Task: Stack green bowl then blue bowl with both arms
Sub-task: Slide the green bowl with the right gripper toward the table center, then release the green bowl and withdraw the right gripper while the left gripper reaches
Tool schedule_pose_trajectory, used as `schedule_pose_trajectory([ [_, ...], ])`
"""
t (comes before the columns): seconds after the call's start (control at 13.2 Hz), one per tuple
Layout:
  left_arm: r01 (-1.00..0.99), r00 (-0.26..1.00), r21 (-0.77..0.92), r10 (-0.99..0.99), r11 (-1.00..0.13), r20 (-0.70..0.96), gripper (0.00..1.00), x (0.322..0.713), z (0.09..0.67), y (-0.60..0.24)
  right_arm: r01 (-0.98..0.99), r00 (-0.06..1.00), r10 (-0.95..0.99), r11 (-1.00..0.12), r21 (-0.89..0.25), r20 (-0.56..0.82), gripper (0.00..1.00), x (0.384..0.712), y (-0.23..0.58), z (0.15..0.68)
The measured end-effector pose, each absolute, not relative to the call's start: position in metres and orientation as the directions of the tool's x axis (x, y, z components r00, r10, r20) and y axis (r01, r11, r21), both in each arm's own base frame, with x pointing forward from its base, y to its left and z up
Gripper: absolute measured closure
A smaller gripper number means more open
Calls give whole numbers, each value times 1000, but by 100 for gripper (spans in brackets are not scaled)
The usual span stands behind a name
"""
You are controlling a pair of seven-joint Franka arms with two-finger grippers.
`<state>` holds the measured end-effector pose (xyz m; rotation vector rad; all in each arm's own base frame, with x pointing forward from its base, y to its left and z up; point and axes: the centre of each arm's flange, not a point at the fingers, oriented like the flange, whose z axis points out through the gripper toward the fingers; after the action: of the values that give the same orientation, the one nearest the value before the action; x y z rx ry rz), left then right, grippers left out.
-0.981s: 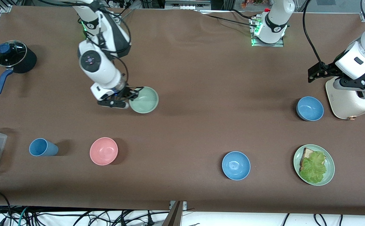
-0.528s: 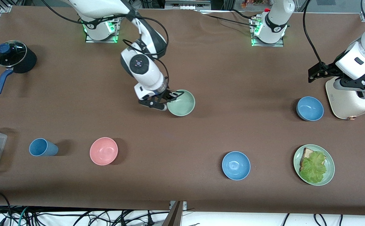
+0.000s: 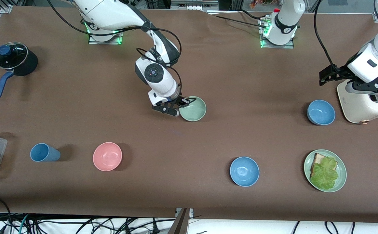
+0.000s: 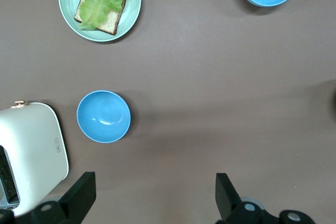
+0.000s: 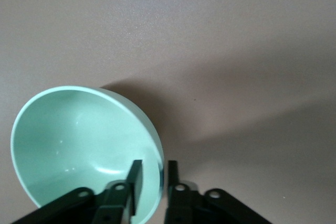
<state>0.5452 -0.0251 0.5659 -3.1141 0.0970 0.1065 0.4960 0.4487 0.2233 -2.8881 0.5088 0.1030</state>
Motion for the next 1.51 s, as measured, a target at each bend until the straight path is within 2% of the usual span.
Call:
schedule_pose_trajectory([
  [0.15, -63, 996, -22, -61, -998, -69, 0, 545, 566, -25, -348, 937, -337, -916, -200, -91, 48, 503, 447, 230],
  [0.3, -63, 996, -22, -61, -998, -69, 0, 545, 566, -25, -357, 934, -354, -913, -196, -52, 28, 525, 431, 253],
  [0.38, -63, 996, -22, -61, -998, -69, 0, 545, 566, -25, -351, 936, -352, -919, -182, -27, 16, 540, 413, 274],
  [0.53, -62, 996, -22, -61, -998, -69, 0, 545, 566, -25, -330, 942, -334, -934, -133, 8, 0, 566, 366, 328],
  [0.83, -63, 996, -22, -61, -998, -69, 0, 545, 566, -25, -229, 973, -229, -972, -47, 2, 0, 572, 273, 440],
  [1.06, -63, 996, -22, -61, -998, -70, 0, 546, 565, -25, -117, 993, -118, -992, -42, 14, 0, 569, 183, 514],
  [1.28, -54, 992, -21, -52, -998, -115, 0, 553, 544, -19, -63, 998, -63, -997, -50, 11, 0, 562, 126, 545],
  [1.51, -59, 978, 3, -58, -998, -198, 0, 572, 490, 36, -61, 998, -61, -997, -48, 3, 0, 561, 119, 550],
])
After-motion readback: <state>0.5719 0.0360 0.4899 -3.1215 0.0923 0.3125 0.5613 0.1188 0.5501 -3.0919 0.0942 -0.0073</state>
